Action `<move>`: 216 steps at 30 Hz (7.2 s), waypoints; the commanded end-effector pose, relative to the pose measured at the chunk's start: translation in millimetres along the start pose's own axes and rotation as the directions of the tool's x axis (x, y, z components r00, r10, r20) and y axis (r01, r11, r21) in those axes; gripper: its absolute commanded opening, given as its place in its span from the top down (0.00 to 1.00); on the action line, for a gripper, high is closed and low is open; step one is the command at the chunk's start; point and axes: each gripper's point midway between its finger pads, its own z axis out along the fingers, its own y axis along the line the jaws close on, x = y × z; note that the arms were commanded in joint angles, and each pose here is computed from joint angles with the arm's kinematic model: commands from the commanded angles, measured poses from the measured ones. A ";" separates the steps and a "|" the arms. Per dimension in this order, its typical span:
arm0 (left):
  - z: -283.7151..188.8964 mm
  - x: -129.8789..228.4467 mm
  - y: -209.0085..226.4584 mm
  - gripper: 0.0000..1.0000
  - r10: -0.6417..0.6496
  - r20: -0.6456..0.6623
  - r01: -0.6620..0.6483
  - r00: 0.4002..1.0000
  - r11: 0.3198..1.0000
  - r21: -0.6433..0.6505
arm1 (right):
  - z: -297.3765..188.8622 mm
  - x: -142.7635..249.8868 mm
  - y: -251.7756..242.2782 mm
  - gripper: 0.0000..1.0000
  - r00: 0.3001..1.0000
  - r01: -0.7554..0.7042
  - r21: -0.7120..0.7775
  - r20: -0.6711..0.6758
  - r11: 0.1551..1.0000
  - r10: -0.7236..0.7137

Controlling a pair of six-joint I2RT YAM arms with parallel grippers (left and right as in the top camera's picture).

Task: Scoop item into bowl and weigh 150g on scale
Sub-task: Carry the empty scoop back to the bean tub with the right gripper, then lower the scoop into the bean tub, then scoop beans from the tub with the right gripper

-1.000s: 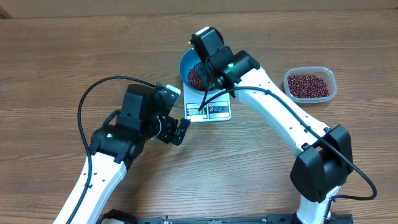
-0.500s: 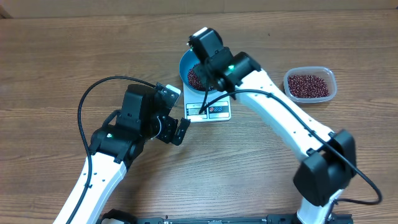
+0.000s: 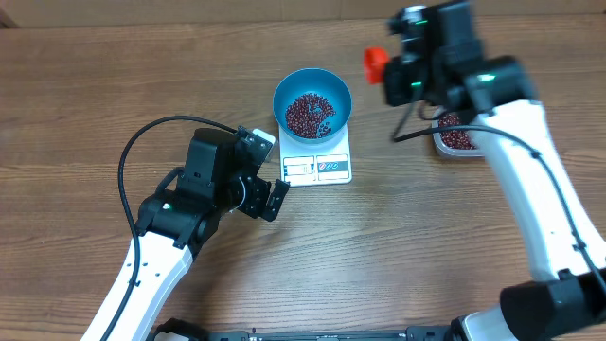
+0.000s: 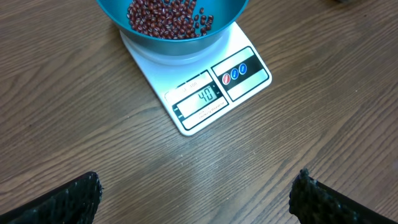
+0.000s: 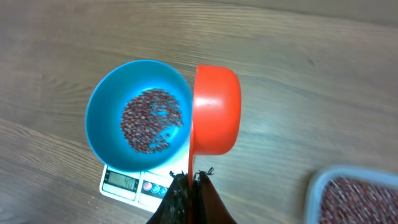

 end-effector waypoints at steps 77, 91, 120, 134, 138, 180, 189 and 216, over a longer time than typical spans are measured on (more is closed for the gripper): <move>0.9 1.5 2.2 0.00 0.019 -0.002 -0.019 1.000 1.000 -0.006 | -25.6 119.9 -192.4 0.96 0.884 -0.346 0.409 -0.160 0.844 0.440; 0.9 1.5 2.2 0.01 0.019 -0.002 -0.019 1.000 1.000 -0.006 | -25.5 121.5 -193.5 0.96 0.886 -0.336 0.415 -0.166 0.846 0.433; 0.9 1.5 2.2 0.01 0.019 -0.002 -0.019 1.000 1.000 -0.006 | 34.4 139.1 -216.4 0.96 0.886 -0.301 0.408 -0.215 0.862 0.411; 0.9 1.5 2.2 0.00 0.019 -0.002 -0.019 1.000 1.000 -0.006 | 65.8 150.9 -196.8 0.96 0.866 -0.359 0.268 -0.262 0.894 0.426; 0.9 1.5 2.2 0.01 0.019 -0.002 -0.019 1.000 1.000 -0.006 | 68.5 146.7 -185.8 0.96 0.865 -0.383 0.202 -0.263 0.901 0.427; 0.9 1.5 2.2 0.01 0.019 -0.002 -0.019 1.000 1.000 -0.006 | 74.9 169.9 -187.8 0.96 0.678 -0.711 -0.009 -0.272 0.703 0.683; 0.9 1.5 2.2 0.00 0.019 -0.002 -0.019 1.000 1.000 -0.006 | 80.4 167.7 -185.0 0.96 0.622 -0.770 -0.031 -0.261 0.638 0.738; 0.9 1.5 2.2 0.00 0.019 -0.002 -0.019 1.000 1.000 -0.006 | 47.4 153.9 -203.5 0.96 0.613 -0.786 -0.270 -0.219 0.557 0.759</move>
